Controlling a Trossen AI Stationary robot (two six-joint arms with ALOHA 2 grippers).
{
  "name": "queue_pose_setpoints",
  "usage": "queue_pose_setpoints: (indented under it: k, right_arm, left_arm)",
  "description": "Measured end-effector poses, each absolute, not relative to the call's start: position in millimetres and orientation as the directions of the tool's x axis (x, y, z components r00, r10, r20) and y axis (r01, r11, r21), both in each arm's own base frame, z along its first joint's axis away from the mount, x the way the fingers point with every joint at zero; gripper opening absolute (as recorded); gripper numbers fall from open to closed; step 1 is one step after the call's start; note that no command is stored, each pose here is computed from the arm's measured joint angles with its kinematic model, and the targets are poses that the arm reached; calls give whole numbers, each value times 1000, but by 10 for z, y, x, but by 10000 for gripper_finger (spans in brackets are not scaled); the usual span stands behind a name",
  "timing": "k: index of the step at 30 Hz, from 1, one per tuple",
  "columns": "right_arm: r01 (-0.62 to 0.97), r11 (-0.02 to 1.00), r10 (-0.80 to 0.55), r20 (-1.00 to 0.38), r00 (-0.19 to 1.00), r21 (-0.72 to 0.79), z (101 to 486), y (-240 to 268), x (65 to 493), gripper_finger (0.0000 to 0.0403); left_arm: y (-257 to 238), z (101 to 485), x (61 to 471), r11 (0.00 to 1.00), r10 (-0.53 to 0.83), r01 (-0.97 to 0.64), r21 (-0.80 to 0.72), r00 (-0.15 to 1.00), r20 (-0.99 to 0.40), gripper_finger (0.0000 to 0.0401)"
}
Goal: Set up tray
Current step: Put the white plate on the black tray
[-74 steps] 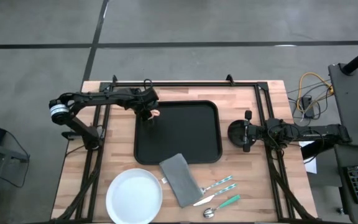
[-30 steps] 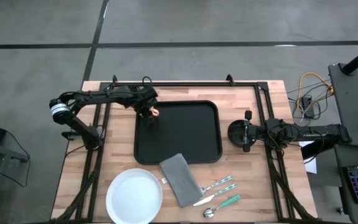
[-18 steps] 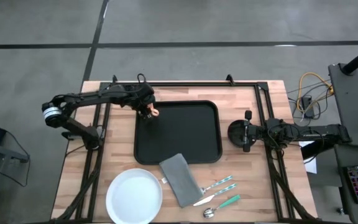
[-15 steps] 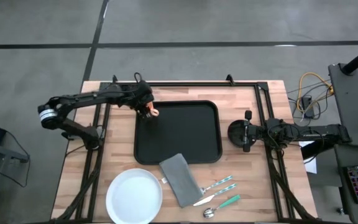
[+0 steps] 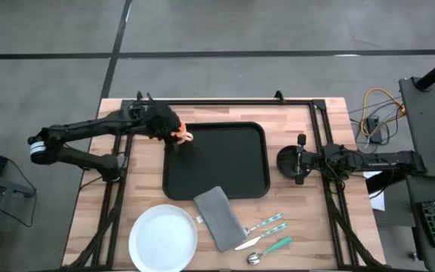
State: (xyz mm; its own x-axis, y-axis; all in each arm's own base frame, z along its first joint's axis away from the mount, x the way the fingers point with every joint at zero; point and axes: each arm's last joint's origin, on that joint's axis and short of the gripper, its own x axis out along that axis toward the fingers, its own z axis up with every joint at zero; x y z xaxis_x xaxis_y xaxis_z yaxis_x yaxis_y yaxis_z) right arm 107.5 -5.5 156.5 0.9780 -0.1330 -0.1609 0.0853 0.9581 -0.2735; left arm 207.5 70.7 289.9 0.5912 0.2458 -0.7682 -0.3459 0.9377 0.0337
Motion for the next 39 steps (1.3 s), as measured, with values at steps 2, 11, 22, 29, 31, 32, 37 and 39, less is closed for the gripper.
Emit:
queue_pose_setpoints:
  k: [2,11,22,29,31,32,37,39]
  right_arm:
    - [85,958,-133,-161,978,-274,1565,-55,1076,123]
    - [85,958,-133,-161,978,-274,1565,-55,1075,123]
    - [86,958,-133,-161,978,-274,1566,-55,1075,123]
    - [85,958,-133,-161,978,-274,1565,-54,1075,123]
    - [85,958,-133,-161,978,-274,1565,-55,1075,123]
    - [85,958,-133,-161,978,-274,1566,-54,1076,123]
    - [85,958,-133,-161,978,-274,1565,-55,1076,123]
    - [85,958,-133,-161,978,-274,1565,-55,1076,123]
  left_arm:
    - [607,2892,2106,953,217,-301,33,601,-769,147]
    - [158,2813,2245,984,85,-177,-29,605,-792,147]
    - [-306,2714,2315,993,-31,-75,-90,574,-818,147]
    - [-612,2621,2335,993,-89,-15,-115,537,-839,147]
    - [-705,2583,2343,992,-105,-4,-126,525,-845,147]
    - [-753,2564,2348,992,-113,6,-129,519,-847,147]
    - [-1002,2450,2361,989,-150,89,-122,482,-863,147]
    - [-1081,2390,2365,987,-154,115,-114,459,-875,147]
